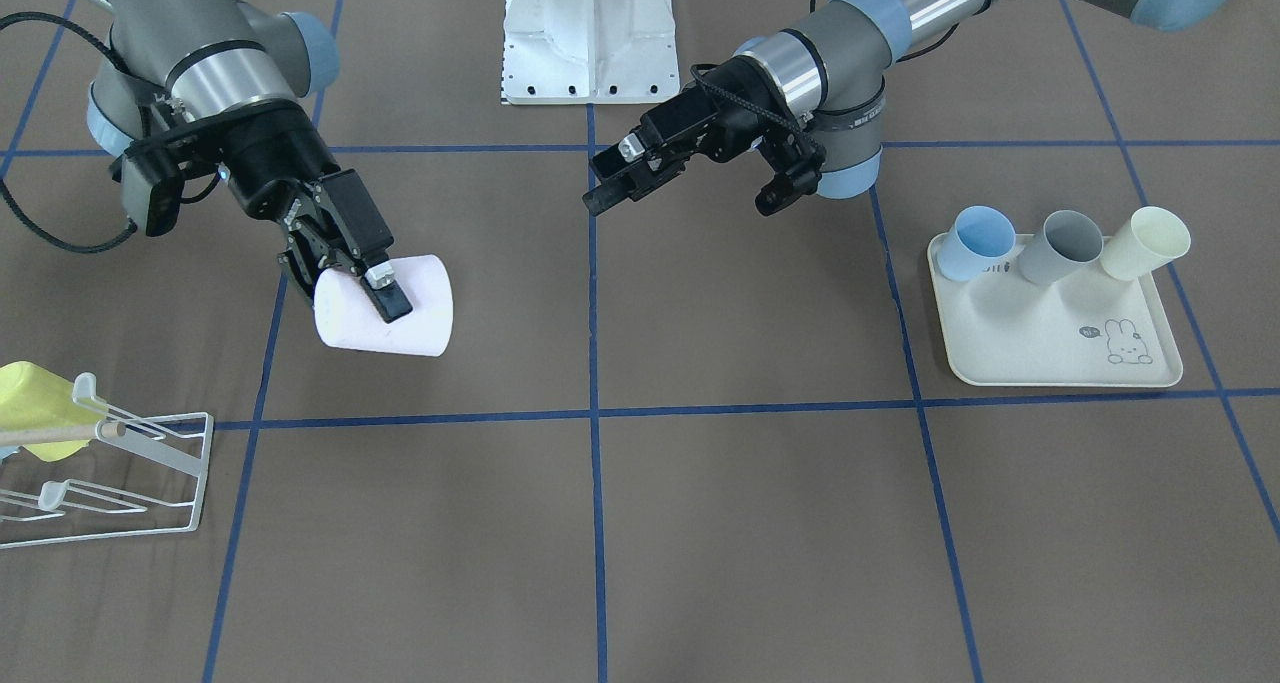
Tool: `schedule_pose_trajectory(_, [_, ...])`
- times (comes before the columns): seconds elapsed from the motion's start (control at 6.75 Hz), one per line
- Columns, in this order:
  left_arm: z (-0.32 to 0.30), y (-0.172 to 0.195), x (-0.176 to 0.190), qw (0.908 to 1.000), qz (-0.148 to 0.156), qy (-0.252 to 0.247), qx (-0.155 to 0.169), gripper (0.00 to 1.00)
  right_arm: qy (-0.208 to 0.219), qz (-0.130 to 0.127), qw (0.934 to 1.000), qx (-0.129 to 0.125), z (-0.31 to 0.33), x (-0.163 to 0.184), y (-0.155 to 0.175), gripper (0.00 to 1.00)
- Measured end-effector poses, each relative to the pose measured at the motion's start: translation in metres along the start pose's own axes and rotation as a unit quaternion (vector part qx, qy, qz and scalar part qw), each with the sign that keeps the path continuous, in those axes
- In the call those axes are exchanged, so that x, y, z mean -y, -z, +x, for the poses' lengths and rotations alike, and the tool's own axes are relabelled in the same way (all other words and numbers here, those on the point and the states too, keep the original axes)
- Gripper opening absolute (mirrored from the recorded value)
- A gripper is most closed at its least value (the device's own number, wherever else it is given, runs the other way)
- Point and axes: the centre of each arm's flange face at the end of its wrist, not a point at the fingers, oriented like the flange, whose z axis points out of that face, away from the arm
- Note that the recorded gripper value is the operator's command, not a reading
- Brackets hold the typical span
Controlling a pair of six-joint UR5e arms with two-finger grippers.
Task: Transfer IKEA cup to right arm and place on rack
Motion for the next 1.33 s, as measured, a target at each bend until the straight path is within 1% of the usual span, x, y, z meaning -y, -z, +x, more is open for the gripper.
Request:
schedule_pose_trajectory(0.15, [0.016,0.002,0.007,0.9987,0.008,-0.034,0.037,1.0,0.046,0.019,0.9982,-0.033,0.031,0.017,0.006,0.0])
schedule_pose_trajectory(0.3, [0.03,0.013,0.019,0.995,0.014,-0.068,0.071,1.0,0.09,0.045,0.9923,-0.072,0.053,0.032,0.009,0.0])
schedule_pose_trajectory(0.44, [0.04,0.029,0.031,0.9897,0.016,-0.101,0.1,1.0,0.134,0.077,0.9813,-0.115,0.066,0.043,0.008,0.0])
schedule_pose_trajectory(0.59, [0.049,0.049,0.048,0.984,0.017,-0.127,0.124,1.0,0.178,0.112,0.9637,-0.164,0.077,0.052,0.006,0.0])
schedule_pose_trajectory(0.74, [0.055,0.067,0.067,0.9795,0.016,-0.141,0.143,1.0,0.221,0.146,0.9406,-0.212,0.09,0.061,0.008,0.0])
schedule_pose_trajectory(0.89, [0.061,0.082,0.082,0.9758,0.014,-0.151,0.157,1.0,0.257,0.167,0.9188,-0.248,0.105,0.069,0.019,0.0])
schedule_pose_trajectory(1.04, [0.063,0.091,0.091,0.9729,0.012,-0.161,0.166,1.0,0.282,0.173,0.9035,-0.272,0.122,0.075,0.037,0.0])
schedule_pose_trajectory(1.19, [0.063,0.096,0.094,0.9714,0.011,-0.166,0.17,1.0,0.297,0.172,0.8928,-0.291,0.14,0.08,0.055,0.0])
schedule_pose_trajectory(1.33, [0.063,0.098,0.096,0.9707,0.011,-0.168,0.172,1.0,0.306,0.17,0.8855,-0.306,0.155,0.084,0.067,0.0])
